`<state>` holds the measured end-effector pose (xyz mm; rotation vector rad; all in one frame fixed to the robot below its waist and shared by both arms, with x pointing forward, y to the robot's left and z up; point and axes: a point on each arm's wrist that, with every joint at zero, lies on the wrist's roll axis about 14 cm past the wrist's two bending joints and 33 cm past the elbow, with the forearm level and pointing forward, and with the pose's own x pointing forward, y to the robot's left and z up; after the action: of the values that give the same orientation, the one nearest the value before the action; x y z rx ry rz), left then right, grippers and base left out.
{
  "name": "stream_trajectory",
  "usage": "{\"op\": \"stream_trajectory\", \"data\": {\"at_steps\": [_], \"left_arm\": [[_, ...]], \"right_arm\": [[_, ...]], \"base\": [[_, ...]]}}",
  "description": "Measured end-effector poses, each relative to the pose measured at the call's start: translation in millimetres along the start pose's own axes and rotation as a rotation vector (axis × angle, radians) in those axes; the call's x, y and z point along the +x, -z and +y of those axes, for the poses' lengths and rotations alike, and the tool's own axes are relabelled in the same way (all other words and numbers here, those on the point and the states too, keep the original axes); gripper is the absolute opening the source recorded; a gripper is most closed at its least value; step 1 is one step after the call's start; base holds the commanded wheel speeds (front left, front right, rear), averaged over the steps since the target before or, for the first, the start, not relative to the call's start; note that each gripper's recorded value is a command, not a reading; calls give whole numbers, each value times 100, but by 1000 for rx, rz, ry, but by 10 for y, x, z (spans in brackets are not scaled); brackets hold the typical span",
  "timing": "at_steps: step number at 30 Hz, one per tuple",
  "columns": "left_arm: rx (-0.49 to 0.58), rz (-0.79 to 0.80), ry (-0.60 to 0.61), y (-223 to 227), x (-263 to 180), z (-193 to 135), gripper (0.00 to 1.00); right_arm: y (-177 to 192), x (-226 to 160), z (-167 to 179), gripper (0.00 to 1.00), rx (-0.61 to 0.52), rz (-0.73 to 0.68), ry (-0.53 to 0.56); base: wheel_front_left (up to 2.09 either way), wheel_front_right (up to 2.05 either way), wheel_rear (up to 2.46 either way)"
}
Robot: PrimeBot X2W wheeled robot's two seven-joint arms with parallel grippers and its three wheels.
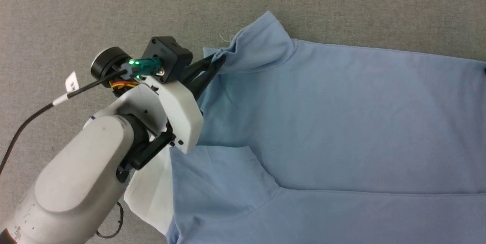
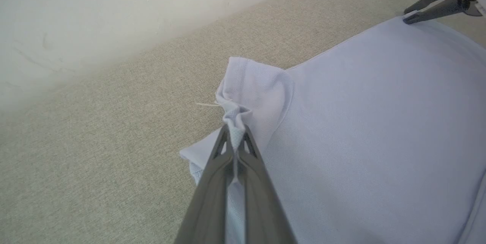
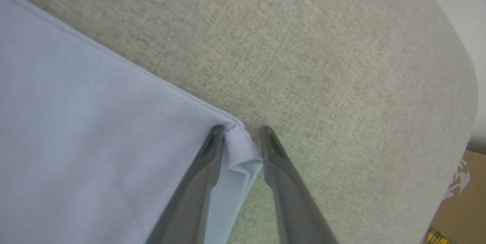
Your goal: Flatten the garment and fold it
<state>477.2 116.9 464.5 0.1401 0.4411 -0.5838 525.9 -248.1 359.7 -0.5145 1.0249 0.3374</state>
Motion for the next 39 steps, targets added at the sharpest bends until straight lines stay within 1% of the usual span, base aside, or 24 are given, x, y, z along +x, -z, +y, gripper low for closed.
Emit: {"op": "stream_trajectory", "data": {"at_steps": [3,6,9,12,16,20,23,27,30,33,36,39], "left_arm": [[-8,-11,-13,0,-2,25,0],[-17,-23,-24,2,-28,19,0],[-35,-49,-39,-35,-94,10,0],[-57,-70,-70,-54,-209,20,0],[-101,-109,-127,-70,-440,36,0],[-138,-124,-168,-18,-738,-30,0],[-161,-121,-182,40,-954,-119,0],[-195,-93,-187,180,-1207,-273,0],[-257,-55,-172,343,-1347,-422,0],[-292,24,-165,598,-1447,-522,0],[-349,101,-150,854,-1477,-632,0],[-357,175,-141,1096,-1471,-677,0]], "right_arm": [[-38,3,51,0,27,-40,-21],[-87,-47,12,0,73,-107,-13],[-170,-147,-25,0,91,-194,6],[-262,-304,-42,0,94,-292,25],[-260,-557,-57,0,122,-397,45],[-171,-851,-69,0,165,-487,66],[-41,-1048,-36,0,189,-527,74],[180,-1259,71,0,219,-551,72],[393,-1362,156,0,251,-539,69],[640,-1368,301,0,272,-489,55],[890,-1295,476,0,275,-405,32],[1065,-1234,628,0,262,-332,8]], "base": [[0,0,0],[0,0,0],[0,0,0],[0,0,0],[0,0,0],[0,0,0],[0,0,0],[0,0,0],[0,0,0],[0,0,0],[0,0,0],[0,0,0]]}}
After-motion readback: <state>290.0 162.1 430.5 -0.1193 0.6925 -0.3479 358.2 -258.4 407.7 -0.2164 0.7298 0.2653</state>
